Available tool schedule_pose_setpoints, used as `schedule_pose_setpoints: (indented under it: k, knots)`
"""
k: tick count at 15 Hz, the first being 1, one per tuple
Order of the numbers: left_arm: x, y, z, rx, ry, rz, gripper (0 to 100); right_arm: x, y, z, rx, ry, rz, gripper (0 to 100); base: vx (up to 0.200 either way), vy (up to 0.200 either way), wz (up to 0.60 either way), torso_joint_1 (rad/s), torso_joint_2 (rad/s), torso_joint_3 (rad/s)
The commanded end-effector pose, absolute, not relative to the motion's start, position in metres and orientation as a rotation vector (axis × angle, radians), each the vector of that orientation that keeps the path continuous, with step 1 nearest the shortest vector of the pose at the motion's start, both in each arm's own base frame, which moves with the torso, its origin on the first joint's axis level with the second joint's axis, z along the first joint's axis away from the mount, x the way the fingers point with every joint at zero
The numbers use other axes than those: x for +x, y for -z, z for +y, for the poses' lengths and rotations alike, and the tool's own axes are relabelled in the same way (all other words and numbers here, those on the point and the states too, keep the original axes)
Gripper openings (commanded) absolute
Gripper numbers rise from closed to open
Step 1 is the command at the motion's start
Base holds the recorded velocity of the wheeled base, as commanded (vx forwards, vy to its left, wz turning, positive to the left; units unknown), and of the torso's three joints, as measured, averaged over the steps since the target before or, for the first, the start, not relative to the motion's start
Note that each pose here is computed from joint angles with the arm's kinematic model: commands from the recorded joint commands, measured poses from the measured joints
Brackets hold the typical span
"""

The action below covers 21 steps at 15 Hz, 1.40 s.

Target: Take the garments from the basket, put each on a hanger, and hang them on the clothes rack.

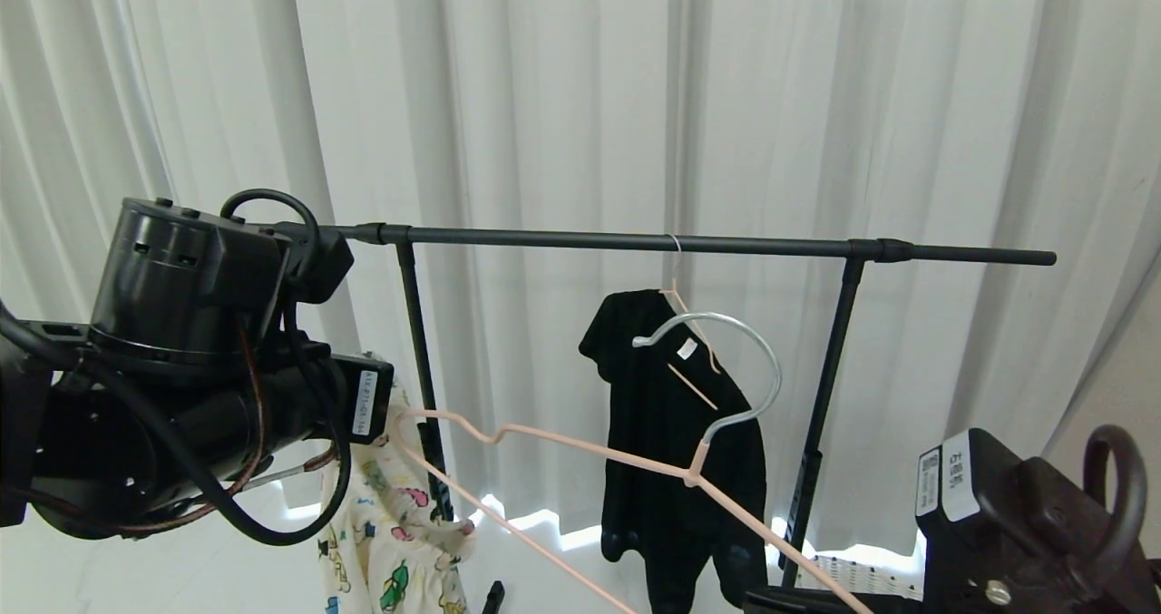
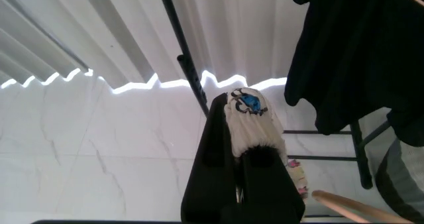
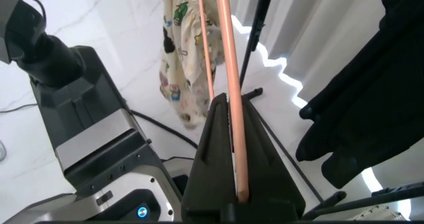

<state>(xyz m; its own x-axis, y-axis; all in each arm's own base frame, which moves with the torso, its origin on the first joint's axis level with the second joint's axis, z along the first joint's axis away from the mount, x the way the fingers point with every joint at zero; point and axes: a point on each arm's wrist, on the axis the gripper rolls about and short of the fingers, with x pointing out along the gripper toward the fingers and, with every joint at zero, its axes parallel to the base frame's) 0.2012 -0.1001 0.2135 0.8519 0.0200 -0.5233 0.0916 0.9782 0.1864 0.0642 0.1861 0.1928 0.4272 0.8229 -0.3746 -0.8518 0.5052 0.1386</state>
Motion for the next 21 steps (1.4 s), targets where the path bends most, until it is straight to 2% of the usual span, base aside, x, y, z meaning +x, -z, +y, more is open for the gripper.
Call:
schedule_pose_setpoints:
  k: [1, 11, 15, 21]
  knots:
    - [0.202, -0.213, -0.100, 0.208, 0.036, 0.554, 0, 0.064, -0.193, 0.187, -0.077, -1.051, 0.425, 0, 0.000, 0.000, 0.00, 0.000, 0.00, 0.000]
    - [0.197, -0.214, -0.108, 0.207, 0.071, 0.546, 0, 0.067, -0.181, 0.209, -0.110, -1.054, 0.461, 0, 0.000, 0.000, 0.00, 0.000, 0.00, 0.000]
    - [0.194, -0.215, -0.110, 0.214, 0.044, 0.530, 0, 0.084, -0.174, 0.217, -0.091, -0.995, 0.455, 0, 0.000, 0.000, 0.00, 0.000, 0.00, 0.000]
    - [0.182, -0.219, -0.124, 0.161, 0.099, 0.507, 0, 0.096, -0.169, 0.246, -0.077, -0.975, 0.478, 0, 0.000, 0.000, 0.00, 0.000, 0.00, 0.000]
